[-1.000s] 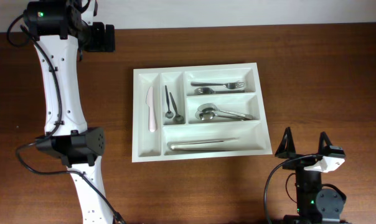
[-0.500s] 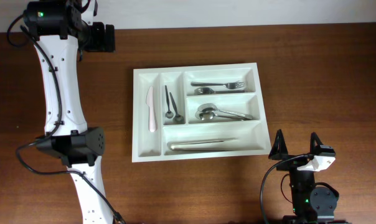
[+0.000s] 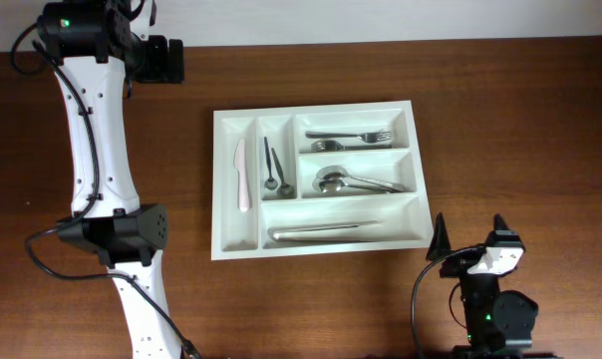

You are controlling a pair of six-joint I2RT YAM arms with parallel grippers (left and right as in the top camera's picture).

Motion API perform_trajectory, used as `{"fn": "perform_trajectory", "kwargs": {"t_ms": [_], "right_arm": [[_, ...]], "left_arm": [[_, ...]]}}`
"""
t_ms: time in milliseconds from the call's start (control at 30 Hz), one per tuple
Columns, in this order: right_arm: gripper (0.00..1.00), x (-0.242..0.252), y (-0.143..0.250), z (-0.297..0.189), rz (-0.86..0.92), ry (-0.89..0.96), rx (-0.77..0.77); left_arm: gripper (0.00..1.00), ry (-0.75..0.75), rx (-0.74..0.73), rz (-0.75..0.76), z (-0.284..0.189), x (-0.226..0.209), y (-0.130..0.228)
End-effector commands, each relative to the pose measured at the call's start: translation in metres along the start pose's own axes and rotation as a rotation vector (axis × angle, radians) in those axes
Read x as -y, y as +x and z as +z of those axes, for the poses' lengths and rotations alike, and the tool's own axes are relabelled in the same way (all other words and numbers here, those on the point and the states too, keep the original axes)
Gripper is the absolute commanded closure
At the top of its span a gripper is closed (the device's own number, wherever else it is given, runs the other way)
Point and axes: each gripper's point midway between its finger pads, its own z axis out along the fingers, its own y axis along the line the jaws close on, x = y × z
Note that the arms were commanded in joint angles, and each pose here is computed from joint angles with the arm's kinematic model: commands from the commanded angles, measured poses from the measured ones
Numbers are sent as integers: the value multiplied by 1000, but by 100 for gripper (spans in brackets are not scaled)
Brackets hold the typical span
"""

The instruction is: Pack container

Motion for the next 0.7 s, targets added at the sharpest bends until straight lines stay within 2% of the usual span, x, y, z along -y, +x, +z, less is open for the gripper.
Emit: {"fn": "perform_trajectory", "kwargs": {"t_ms": [0,667], "right_arm": [[1,-4,3,0,-14,-21,-8],[1,-4,3,0,-14,-21,-7]], "left_arm": [[1,-4,21,-8,-6,-1,-3],[1,-5,32,-8,-12,-1,-4]]}}
